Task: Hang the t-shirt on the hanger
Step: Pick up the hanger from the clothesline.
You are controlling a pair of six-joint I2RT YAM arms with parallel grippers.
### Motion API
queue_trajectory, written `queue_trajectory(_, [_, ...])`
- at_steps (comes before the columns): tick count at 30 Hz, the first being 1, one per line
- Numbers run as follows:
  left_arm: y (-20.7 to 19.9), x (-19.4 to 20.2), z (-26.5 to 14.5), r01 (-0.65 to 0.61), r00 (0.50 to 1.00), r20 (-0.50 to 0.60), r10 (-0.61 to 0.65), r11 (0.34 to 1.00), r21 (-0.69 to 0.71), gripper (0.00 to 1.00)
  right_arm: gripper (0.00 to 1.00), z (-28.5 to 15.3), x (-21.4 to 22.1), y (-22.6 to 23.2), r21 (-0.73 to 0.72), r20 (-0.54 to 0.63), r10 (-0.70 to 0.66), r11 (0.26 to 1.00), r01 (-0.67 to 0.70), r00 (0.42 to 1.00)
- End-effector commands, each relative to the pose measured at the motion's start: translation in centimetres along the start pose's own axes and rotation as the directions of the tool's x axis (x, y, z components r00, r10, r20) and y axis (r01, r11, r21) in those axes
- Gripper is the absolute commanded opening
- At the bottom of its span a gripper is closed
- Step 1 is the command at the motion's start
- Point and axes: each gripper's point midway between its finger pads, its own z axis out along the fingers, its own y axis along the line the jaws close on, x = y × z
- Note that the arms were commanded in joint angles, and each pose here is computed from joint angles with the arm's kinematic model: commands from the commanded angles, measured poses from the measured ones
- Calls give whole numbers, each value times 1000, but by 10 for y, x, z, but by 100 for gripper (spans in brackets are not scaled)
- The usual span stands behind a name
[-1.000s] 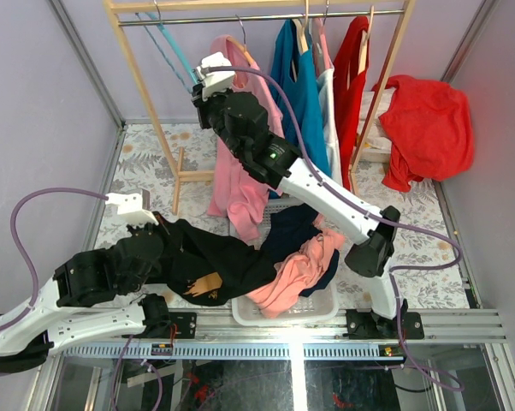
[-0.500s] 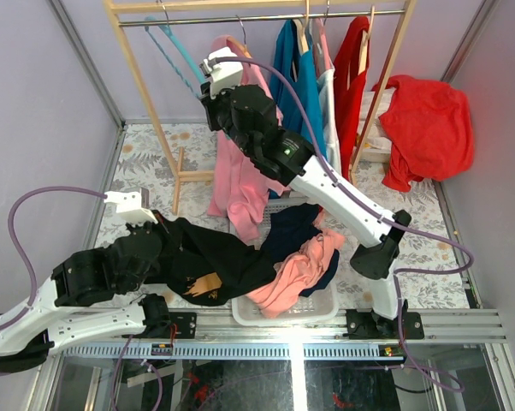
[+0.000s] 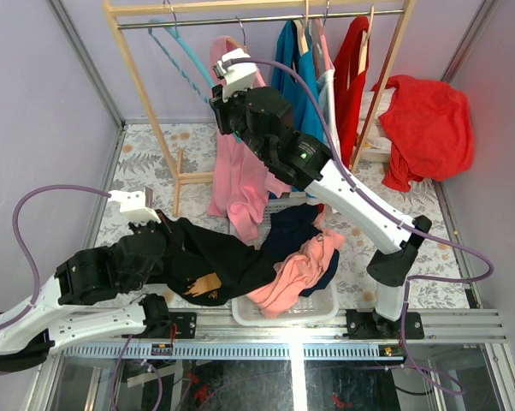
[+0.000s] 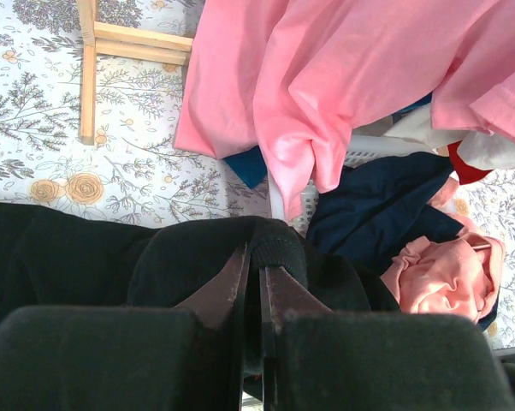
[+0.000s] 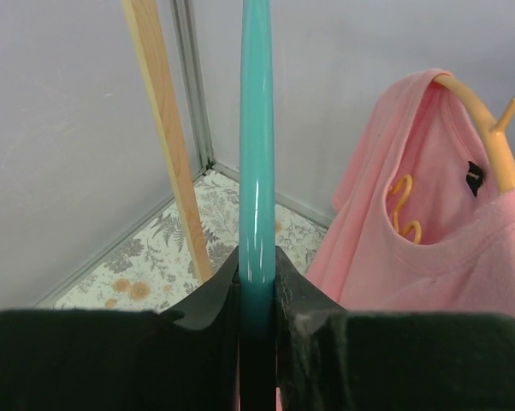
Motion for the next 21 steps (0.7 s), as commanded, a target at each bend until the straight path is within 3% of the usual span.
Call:
queue_trajectory(1, [-4, -13, -2, 50, 998, 35, -50, 999, 6, 0, 0, -24, -60, -4, -40, 138, 50, 998, -44, 989])
queue_trajectory(13, [2, -17, -7, 57, 998, 42, -56, 998, -6, 0, 0, -36, -57, -1, -72, 121, 86, 994, -78, 989])
queue_trajectory(21, [-2, -15, -3, 37, 999, 37, -37, 999, -11, 0, 0, -46, -59, -6, -71, 171, 90, 994, -79, 981])
